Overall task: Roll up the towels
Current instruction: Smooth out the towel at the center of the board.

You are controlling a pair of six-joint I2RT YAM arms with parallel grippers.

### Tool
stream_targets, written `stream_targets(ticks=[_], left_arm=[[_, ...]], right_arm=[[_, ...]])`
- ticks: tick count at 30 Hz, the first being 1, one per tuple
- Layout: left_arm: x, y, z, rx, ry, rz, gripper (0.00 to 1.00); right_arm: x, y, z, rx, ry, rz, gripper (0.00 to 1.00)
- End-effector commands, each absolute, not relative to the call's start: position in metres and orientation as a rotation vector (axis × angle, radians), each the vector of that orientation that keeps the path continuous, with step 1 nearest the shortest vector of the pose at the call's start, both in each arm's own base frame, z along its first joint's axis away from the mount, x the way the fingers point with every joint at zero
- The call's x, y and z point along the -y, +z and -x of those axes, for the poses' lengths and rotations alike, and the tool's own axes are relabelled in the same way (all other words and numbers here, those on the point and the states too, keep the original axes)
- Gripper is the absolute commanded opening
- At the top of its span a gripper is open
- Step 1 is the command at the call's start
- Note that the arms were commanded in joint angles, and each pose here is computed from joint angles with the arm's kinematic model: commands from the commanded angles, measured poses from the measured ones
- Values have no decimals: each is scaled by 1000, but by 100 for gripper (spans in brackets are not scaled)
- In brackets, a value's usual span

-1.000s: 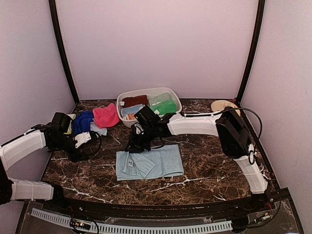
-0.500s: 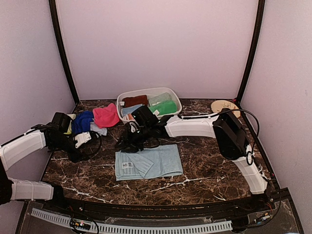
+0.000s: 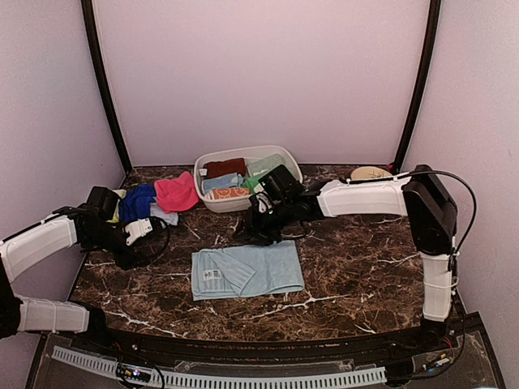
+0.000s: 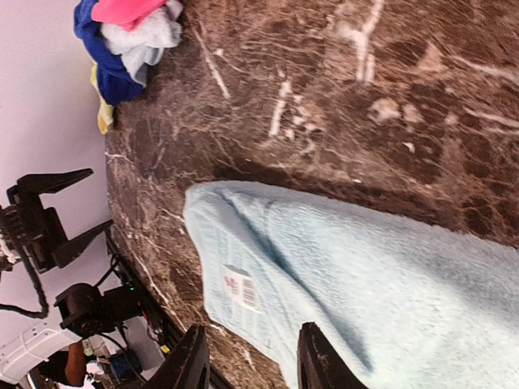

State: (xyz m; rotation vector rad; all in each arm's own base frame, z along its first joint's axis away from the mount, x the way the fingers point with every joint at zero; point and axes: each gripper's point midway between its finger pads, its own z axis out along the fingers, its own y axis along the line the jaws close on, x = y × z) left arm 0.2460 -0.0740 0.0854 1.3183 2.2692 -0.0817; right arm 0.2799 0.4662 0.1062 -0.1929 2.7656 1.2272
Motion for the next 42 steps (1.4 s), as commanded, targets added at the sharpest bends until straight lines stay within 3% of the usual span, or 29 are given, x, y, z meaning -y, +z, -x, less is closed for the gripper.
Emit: stream_targets(ticks=[1,12,35,42], left_arm=[[76,87,-247,-2270,-102,-1301,66],[75,90,-248,-2264,-94,-1299,66],[76,97,-253,-2255,-88,-1273,66],[84,108,-258,-2240,-146,-1246,66]], right_arm=[[-441,72,-257,-2847,1073,247,38],[-437,45,-230,-2911,1052,286,38],[-536,93,-191,-2788,1354,494,37],[-542,90,-183,-2803,1368,574,41]])
